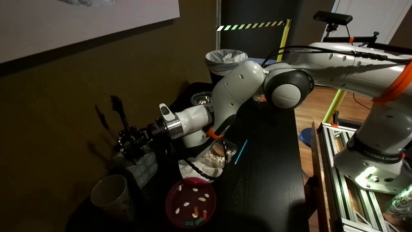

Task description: Put the tongs in the box on the left

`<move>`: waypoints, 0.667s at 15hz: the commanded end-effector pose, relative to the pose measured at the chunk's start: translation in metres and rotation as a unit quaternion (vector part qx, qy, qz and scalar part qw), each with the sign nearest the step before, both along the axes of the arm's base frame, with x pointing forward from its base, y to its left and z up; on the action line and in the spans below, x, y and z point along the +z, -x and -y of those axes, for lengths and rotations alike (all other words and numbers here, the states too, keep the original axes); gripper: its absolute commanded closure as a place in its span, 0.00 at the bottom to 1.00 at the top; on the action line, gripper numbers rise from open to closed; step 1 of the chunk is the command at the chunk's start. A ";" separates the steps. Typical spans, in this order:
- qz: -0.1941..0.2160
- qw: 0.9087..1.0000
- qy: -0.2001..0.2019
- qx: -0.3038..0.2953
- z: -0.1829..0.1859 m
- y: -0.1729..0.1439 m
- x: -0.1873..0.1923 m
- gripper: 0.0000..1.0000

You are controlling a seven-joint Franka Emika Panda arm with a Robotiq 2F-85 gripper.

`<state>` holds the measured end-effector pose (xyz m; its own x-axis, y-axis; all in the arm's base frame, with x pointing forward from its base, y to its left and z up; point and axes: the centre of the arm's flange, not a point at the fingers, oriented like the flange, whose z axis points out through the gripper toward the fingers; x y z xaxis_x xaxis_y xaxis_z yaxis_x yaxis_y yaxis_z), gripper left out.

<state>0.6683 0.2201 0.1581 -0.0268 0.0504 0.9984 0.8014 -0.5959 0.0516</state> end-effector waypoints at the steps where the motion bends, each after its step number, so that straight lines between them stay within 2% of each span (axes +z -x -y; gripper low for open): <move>1: -0.035 0.999 -0.010 0.019 -0.004 0.006 0.013 1.00; 3: 0.001 1.000 -0.018 0.018 -0.004 0.003 0.011 1.00; 4: 0.023 0.999 -0.008 0.023 -0.004 0.000 0.007 1.00; 10: 0.041 0.998 0.039 0.018 0.003 -0.003 -0.021 1.00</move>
